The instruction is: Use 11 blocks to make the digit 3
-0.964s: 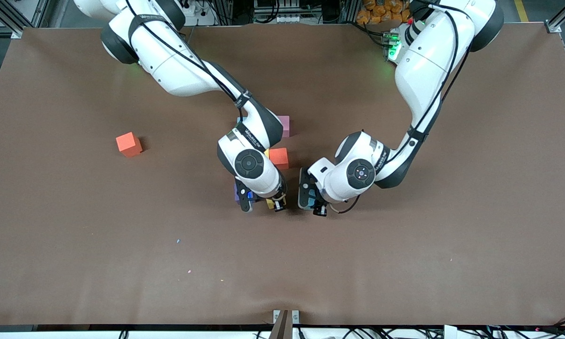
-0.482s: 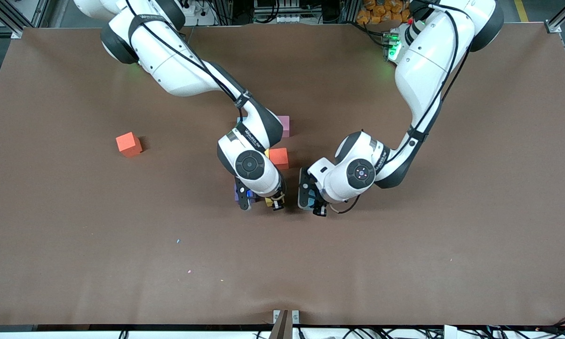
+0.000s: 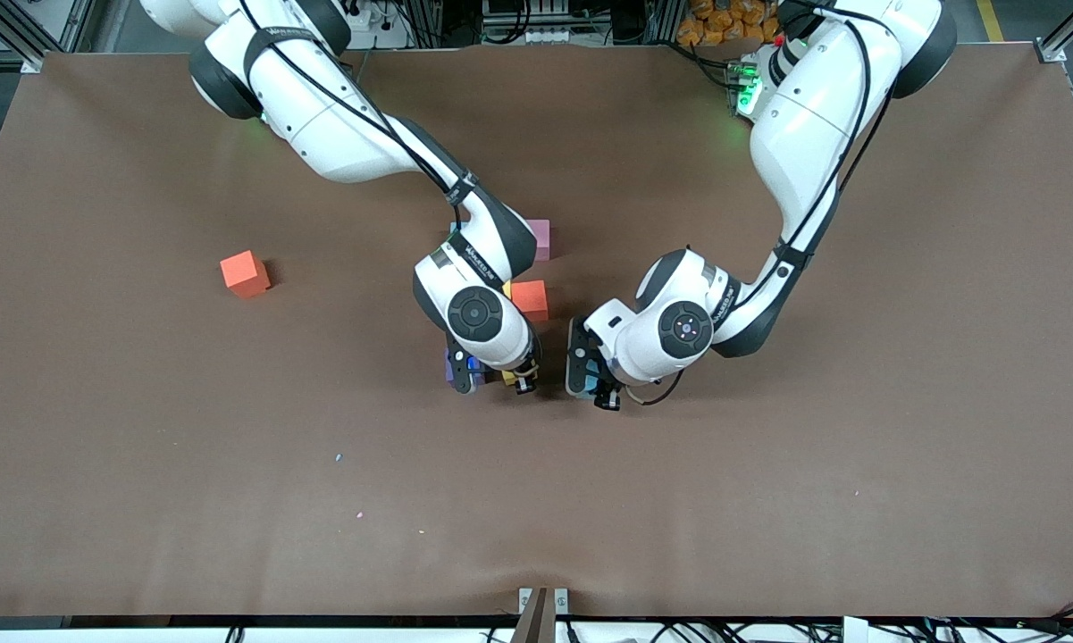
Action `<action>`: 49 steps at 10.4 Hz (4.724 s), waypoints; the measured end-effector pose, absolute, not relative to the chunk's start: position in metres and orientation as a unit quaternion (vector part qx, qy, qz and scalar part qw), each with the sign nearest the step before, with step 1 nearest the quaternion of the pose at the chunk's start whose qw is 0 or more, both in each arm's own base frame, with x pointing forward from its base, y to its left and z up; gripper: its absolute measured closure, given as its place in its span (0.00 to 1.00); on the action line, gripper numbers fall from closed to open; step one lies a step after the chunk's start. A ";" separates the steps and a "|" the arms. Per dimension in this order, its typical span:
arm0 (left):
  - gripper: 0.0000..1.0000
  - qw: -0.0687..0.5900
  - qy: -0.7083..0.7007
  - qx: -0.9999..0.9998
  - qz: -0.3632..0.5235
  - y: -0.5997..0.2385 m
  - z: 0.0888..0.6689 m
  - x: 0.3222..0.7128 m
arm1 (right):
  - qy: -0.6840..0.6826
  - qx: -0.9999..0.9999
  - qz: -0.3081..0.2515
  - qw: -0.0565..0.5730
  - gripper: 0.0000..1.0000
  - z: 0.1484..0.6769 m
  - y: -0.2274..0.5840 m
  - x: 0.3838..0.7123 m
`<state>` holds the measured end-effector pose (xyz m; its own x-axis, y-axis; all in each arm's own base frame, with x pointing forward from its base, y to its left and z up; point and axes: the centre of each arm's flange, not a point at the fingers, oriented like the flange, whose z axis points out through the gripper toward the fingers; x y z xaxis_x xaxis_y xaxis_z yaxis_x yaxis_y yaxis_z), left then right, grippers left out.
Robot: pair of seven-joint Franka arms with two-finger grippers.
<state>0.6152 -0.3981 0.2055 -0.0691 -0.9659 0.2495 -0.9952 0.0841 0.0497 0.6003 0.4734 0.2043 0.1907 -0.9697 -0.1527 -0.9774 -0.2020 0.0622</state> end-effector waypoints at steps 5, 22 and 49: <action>0.44 0.109 -0.728 0.674 0.067 -0.398 0.206 0.615 | 0.648 -0.755 0.092 0.037 0.47 0.204 0.462 0.596; 0.44 0.109 -0.727 0.675 0.067 -0.398 0.205 0.615 | 0.652 -0.752 0.088 0.027 0.47 0.195 0.447 0.592; 0.44 0.120 -0.691 0.710 0.053 -0.443 0.206 0.584 | 0.652 -0.754 0.076 0.024 0.00 0.264 0.428 0.604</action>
<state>0.5842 -0.4425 0.2056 0.0381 -0.9696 0.2419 -0.9952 -0.0150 0.0966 0.6040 0.4278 0.2638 0.1387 -0.9796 -0.1456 -0.9869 -0.1490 0.0620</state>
